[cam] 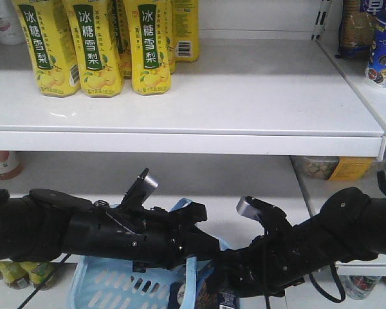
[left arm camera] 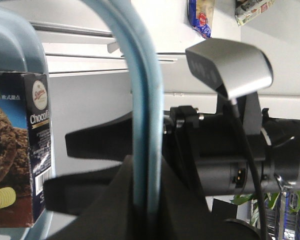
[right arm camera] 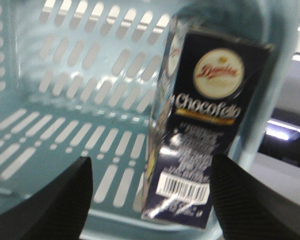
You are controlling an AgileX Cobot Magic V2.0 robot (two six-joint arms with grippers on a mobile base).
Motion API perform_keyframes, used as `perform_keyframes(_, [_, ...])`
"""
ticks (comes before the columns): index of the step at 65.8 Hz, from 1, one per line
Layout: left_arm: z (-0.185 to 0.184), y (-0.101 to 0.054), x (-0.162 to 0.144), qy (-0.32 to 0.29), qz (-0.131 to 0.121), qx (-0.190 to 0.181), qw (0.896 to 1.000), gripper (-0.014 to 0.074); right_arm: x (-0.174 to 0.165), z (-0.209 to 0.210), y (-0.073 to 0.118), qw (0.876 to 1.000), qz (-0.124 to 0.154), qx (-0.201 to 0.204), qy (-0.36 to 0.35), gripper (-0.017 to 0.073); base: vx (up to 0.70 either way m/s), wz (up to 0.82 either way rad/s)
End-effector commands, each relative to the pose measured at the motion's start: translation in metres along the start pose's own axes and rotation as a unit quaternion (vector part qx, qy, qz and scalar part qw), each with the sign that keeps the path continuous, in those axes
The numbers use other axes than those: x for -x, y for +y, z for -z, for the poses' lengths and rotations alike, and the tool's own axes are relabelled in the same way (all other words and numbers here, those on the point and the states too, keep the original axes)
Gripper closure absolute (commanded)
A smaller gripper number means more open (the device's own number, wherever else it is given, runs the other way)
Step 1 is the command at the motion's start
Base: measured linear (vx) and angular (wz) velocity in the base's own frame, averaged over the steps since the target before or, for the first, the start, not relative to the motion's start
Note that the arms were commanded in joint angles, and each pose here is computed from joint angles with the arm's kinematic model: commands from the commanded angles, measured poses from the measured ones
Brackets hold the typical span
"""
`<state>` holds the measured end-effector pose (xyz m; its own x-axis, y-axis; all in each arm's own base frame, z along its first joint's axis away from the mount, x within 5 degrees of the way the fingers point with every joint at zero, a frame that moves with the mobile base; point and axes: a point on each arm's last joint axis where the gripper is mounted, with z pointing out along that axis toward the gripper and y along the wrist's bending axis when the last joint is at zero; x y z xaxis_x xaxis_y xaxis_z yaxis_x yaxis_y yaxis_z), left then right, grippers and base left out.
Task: Left arm holds basket, right arm returns cookies
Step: 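Reach the right gripper down into the basket toward the cookie box, then close the right gripper on the Chocofello cookie box and lift it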
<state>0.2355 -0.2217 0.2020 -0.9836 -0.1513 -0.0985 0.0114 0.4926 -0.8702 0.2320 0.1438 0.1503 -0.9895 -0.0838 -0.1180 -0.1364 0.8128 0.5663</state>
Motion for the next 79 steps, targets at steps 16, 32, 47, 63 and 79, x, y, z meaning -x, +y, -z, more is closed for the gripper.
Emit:
perform_keyframes(16, [0.010, -0.024, 0.002, -0.011, -0.011, -0.050, 0.999, 0.0600, 0.008, 0.008, 0.008, 0.999, -0.007, 0.015, -0.033, 0.0071, 0.00, 0.00])
perform_keyframes(32, [0.010, -0.024, 0.002, -0.011, -0.011, -0.050, 0.999, 0.0600, 0.007, -0.006, -0.001, 1.000, -0.024, 0.008, -0.002, 0.0071, 0.00, 0.00])
perform_keyframes(47, [0.010, -0.024, 0.002, -0.011, -0.011, -0.050, 0.999, 0.0600, 0.007, -0.007, -0.001, 1.000, -0.024, 0.009, -0.001, 0.0072, 0.00, 0.00])
perform_keyframes(63, [0.010, -0.024, 0.002, -0.011, -0.011, -0.050, 0.999, 0.0600, 0.002, -0.016, 0.003, 1.000, -0.015, 0.006, 0.015, 0.0072, 0.00, 0.00])
perform_keyframes(79, [0.010, -0.024, 0.002, -0.011, -0.011, -0.050, 0.999, 0.0600, 0.003, -0.021, 0.001, 0.999, -0.027, 0.006, 0.019, 0.0072, 0.00, 0.00])
